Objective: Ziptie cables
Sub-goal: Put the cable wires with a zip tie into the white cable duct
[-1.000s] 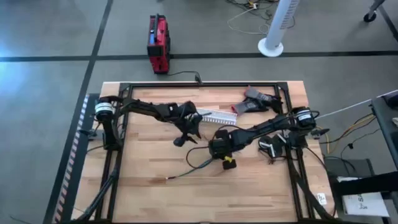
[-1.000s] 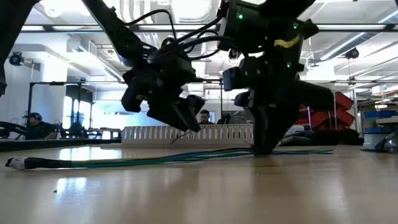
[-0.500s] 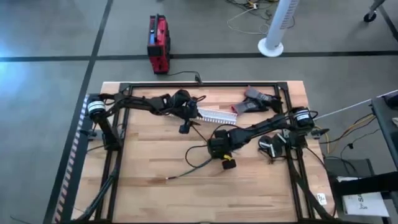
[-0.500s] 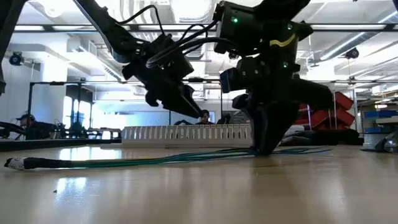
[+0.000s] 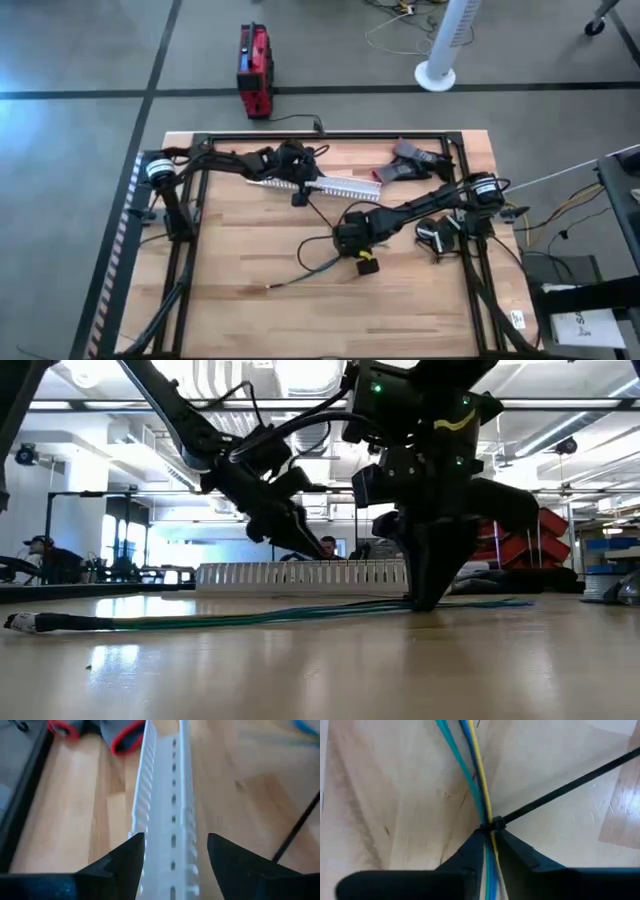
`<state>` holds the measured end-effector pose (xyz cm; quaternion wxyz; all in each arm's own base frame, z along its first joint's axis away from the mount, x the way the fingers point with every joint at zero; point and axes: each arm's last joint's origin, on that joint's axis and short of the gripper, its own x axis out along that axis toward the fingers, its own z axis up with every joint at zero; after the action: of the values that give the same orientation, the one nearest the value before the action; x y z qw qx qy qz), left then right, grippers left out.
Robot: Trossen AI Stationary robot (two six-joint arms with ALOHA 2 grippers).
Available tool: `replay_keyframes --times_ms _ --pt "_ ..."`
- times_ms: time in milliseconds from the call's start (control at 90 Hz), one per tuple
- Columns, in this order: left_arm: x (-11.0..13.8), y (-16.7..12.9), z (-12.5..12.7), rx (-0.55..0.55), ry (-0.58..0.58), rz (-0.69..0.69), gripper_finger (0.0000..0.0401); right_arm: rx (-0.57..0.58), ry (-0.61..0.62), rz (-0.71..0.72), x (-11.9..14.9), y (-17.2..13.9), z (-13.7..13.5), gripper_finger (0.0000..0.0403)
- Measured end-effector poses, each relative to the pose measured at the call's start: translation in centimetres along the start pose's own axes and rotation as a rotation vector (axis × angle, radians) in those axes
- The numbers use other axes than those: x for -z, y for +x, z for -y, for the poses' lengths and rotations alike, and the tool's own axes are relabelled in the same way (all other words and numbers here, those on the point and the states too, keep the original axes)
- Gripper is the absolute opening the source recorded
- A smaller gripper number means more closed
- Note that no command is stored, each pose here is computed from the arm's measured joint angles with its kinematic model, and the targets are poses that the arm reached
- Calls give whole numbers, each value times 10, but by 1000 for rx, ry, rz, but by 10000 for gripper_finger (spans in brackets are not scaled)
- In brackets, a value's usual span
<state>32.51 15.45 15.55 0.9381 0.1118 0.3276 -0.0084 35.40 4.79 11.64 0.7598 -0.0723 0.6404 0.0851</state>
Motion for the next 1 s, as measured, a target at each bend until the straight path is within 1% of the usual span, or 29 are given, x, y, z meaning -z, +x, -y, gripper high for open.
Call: replay_keyframes --times_ms 133,211,289,389,433,556,722,867,1000 --pt "14 13 -1 28 -20 -26 180 -9 4 4 -1 -1 0 5" --pt "18 17 1 39 -25 -43 159 -11 11 7 -2 -2 0 3" --pt "19 17 1 45 -28 -52 116 -8 6 17 -5 -4 -1 2" --pt "23 16 4 63 -45 -90 32 20 -15 44 -10 -9 -3 1" --pt "22 15 4 65 -61 -97 15 22 -27 55 -13 -12 -5 1" --pt "19 8 6 75 -91 -119 6 23 -49 77 -21 -24 -12 1" --pt "5 -17 11 82 -121 -126 1 17 -74 57 -32 -46 -33 1" --pt "-4 -43 28 75 -142 -83 0 79 -94 77 -37 -75 -53 0" --pt "0 -63 50 55 -172 -40 0 116 -81 177 -37 -113 -70 0"
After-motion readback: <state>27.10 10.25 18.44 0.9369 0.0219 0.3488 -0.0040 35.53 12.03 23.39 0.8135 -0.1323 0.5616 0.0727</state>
